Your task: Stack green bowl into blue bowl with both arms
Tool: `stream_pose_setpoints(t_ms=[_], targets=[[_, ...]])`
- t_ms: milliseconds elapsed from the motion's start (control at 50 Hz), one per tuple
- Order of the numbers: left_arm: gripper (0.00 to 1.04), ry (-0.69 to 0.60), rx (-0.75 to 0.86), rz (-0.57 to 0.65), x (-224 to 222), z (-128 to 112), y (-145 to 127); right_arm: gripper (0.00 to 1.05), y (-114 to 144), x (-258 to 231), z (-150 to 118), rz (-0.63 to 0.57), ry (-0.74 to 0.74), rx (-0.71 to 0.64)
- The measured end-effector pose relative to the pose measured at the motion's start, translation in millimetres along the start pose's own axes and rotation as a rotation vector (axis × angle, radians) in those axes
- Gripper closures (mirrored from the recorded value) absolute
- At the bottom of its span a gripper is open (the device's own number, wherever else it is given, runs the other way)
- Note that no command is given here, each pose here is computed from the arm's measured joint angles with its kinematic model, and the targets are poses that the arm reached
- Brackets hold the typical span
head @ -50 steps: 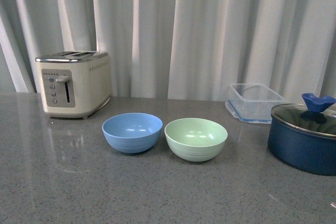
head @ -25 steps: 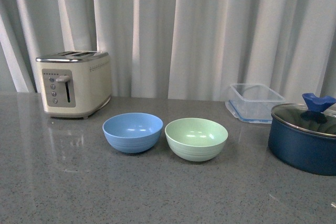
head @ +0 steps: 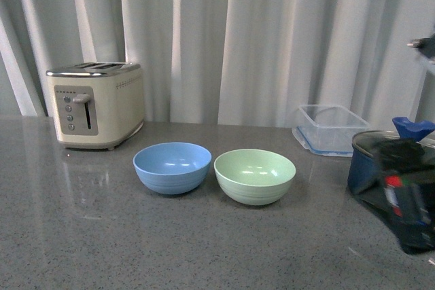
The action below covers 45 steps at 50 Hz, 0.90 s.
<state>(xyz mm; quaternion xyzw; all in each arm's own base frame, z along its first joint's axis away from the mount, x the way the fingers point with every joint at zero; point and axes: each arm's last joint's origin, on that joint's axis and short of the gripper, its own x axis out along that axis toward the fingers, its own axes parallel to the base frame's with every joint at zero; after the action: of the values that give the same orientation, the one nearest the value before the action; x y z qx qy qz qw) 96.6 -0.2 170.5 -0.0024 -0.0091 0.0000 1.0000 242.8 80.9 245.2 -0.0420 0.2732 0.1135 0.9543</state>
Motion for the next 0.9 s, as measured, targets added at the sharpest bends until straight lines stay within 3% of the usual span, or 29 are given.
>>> stream_pose_setpoints(t_ms=[300,660,900], targets=[[0.07,0.0,0.0,0.0,0.0,0.0,0.0,0.1,9.4,69.0,19.8,0.112,0.091,0.058],[0.07,0.0,0.0,0.0,0.0,0.0,0.0,0.1,-9.5,158.5,64.0,0.038,0.146,0.1],[0.07,0.0,0.0,0.0,0.0,0.0,0.0,0.1,-37.5,199.3,94.5,-0.029,0.133,0.133]])
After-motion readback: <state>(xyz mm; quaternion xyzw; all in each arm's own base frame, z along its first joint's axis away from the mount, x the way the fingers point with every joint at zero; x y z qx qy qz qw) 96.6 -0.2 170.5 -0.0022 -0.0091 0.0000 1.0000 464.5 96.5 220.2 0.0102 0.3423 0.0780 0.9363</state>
